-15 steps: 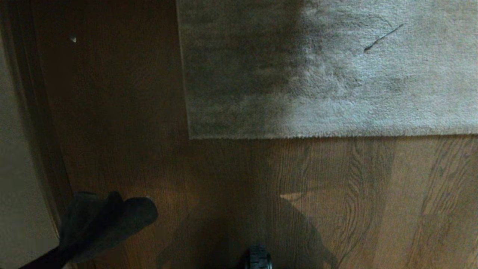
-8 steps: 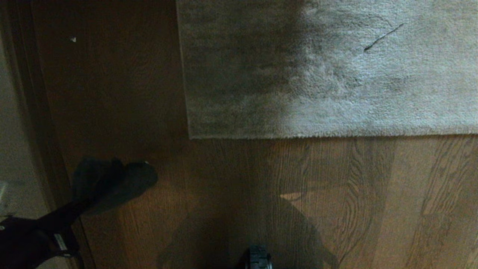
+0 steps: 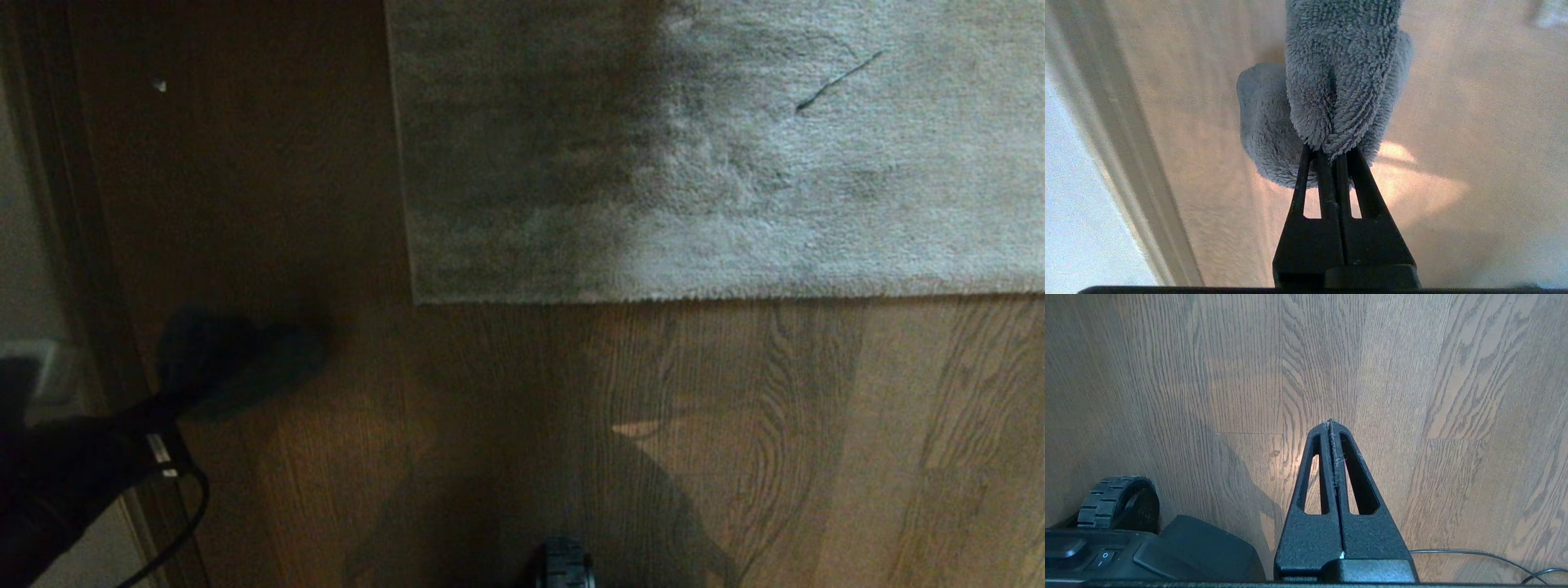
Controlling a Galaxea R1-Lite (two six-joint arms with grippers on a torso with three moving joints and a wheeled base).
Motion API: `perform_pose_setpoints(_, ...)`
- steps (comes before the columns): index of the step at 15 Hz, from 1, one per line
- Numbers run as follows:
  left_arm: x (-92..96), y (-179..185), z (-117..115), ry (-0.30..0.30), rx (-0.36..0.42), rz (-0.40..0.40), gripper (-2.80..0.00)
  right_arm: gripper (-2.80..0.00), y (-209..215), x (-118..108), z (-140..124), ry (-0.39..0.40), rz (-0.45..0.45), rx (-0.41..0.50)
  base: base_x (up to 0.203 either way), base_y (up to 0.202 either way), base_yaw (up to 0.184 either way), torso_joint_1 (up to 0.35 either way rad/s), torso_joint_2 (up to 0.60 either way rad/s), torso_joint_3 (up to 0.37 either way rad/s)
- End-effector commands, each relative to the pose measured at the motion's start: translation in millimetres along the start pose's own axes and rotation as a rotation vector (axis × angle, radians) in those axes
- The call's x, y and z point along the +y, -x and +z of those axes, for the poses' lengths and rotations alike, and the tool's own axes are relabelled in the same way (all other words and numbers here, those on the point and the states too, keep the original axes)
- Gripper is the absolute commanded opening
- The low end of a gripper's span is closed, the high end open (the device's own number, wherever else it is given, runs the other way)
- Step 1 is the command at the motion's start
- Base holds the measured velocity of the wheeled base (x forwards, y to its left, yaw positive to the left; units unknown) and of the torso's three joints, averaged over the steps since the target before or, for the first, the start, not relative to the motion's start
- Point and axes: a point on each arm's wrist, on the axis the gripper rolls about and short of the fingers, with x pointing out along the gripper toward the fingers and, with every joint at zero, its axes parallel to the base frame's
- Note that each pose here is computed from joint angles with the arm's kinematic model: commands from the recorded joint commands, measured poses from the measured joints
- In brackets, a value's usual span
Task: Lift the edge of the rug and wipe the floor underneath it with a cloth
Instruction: Put down the rag
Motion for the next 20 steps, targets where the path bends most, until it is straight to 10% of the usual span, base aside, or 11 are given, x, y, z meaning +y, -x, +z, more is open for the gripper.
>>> perform_pose_setpoints(1,7.1,-13,-6,0.009,0.033,0.035,-2.80,-2.80,0,0,0,0.001,0.000,0.001,0.000,0.000,0.000,0.000,0.00,0.000)
perform_pose_setpoints(8,30.5,-37,-18,-0.018,0.076,0.068,-2.80,-2.80,0,0,0,0.001,0.000,0.001,0.000,0.000,0.000,0.000,0.00,0.000)
perform_pose_setpoints(20,39.1,-69,-11,-0.024,-0.090,0.051,-2.80,-2.80,0,0,0,0.001,0.000,0.001,0.000,0.000,0.000,0.000,0.00,0.000)
